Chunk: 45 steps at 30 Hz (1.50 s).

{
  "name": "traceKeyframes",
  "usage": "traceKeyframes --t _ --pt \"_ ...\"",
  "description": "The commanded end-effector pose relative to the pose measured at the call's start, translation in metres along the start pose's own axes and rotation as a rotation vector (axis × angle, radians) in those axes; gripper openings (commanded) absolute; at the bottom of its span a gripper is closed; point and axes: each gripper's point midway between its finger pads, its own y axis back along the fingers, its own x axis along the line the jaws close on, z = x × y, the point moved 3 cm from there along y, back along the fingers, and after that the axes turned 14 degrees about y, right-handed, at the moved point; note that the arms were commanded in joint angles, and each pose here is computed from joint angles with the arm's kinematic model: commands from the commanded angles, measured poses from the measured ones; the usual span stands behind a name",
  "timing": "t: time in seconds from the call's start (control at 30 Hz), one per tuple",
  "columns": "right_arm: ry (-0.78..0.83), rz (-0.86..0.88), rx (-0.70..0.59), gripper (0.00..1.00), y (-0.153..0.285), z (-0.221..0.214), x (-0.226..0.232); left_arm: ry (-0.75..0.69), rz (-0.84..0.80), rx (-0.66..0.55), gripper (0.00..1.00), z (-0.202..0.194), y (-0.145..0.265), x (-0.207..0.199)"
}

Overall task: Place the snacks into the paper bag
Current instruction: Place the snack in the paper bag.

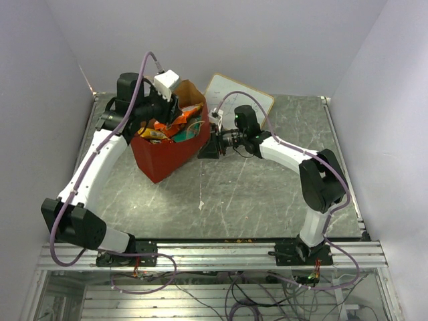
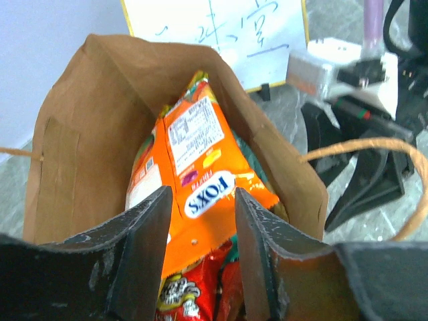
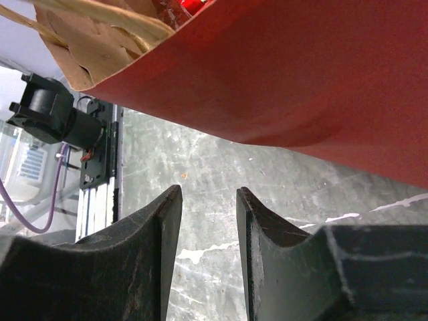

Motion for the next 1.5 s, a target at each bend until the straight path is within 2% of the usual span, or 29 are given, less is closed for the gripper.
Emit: traceKeyframes --t 0.0,0.43,0.67,0.87,1.07,1.2,1.37,1.47 --pt "0.022 -0.026 -0.019 0.38 -0.003 0.009 -0.01 0.056 -0.073 -0.078 0.48 0.013 -0.016 -0.009" --pt "0.007 -0.03 -0.014 0.38 -0.009 0.009 -0.019 0.006 -0.019 0.166 0.43 -0.064 -0.031 0.013" --pt "0.015 -0.033 -0.02 0.37 -0.009 0.013 -0.02 -0.02 0.005 0.245 0.41 -0.087 -0.027 0.019" --pt "0.021 -0.026 -0.016 0.38 -0.009 0.015 -0.02 -0.042 0.061 0.277 0.41 -0.09 -0.025 0.028" --pt "0.092 -0.028 0.006 0.39 0.0 0.024 -0.015 -0.051 0.041 0.206 0.48 -0.059 -0.02 0.021" --pt "0.166 -0.05 0.048 0.44 0.015 0.028 -0.012 -0.054 0.031 0.134 0.55 -0.032 -0.014 0.015" --pt "0.255 -0.1 0.135 0.52 0.042 0.026 -0.01 -0.064 0.113 0.033 0.61 -0.003 0.001 0.018" --pt "0.245 -0.163 0.165 0.57 0.071 0.026 -0.016 -0.049 0.189 -0.036 0.63 0.012 0.016 0.025"
